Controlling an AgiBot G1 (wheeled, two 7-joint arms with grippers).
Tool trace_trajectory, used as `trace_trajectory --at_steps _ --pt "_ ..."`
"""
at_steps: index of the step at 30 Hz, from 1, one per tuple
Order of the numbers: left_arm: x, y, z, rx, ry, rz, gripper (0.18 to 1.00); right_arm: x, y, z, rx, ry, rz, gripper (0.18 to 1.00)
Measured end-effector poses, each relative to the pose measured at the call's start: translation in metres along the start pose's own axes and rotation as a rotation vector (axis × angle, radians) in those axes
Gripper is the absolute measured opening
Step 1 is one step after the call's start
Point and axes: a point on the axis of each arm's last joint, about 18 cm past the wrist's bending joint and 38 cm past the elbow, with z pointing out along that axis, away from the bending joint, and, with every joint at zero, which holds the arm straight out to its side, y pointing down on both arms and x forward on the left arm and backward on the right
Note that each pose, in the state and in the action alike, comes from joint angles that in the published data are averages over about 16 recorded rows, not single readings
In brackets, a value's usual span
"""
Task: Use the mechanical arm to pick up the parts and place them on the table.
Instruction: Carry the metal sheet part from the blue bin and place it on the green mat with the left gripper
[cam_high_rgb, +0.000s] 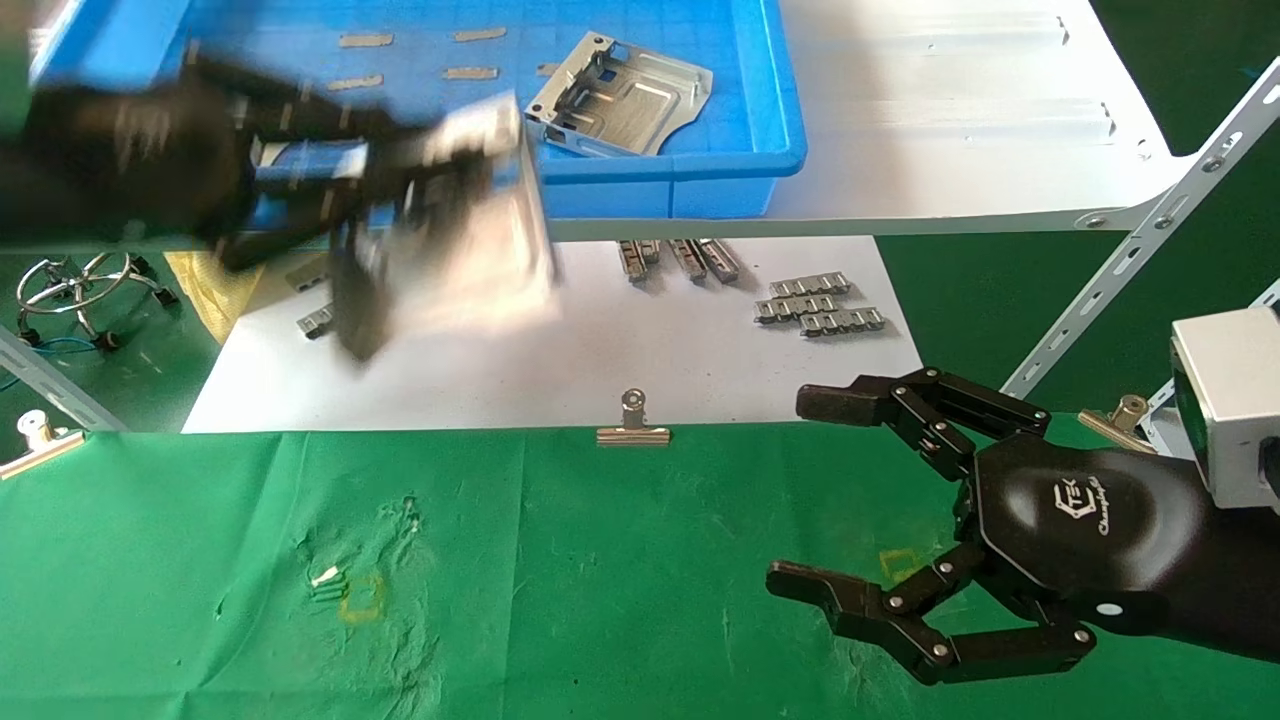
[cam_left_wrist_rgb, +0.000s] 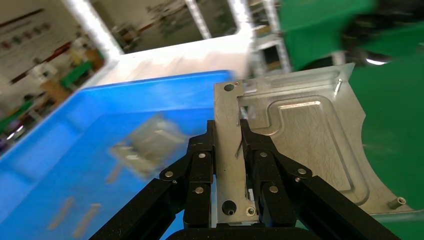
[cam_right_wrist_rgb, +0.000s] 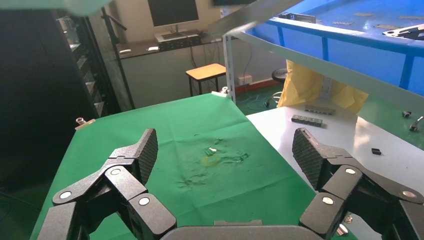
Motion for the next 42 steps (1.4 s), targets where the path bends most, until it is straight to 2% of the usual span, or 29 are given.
trace_trajectory --at_steps 4,10,16,21,30,38,42 --pt "0.032 0.025 -0.017 -0.066 0.056 0.048 0.270 0.000 0.000 0.000 0.000 0.000 0.000 0.998" --pt "0.074 0.077 -0.038 -0.207 0.144 0.078 0.269 0.000 0.000 0.000 0.000 0.000 0.000 1.001" --pt "0.104 0.125 -0.048 -0.301 0.199 0.070 0.269 0.000 0.000 0.000 0.000 0.000 0.000 1.001" --pt "0.118 0.151 -0.049 -0.333 0.212 0.056 0.269 0.000 0.000 0.000 0.000 0.000 0.000 1.001" --pt "0.124 0.173 -0.041 -0.362 0.223 0.090 0.269 0.000 0.000 0.000 0.000 0.000 0.000 1.001" --pt "0.117 0.176 -0.030 -0.384 0.254 0.144 0.287 0.000 0.000 0.000 0.000 0.000 0.000 1.001" --pt "0.113 0.174 -0.025 -0.375 0.247 0.131 0.310 0.000 0.000 0.000 0.000 0.000 0.000 1.001"
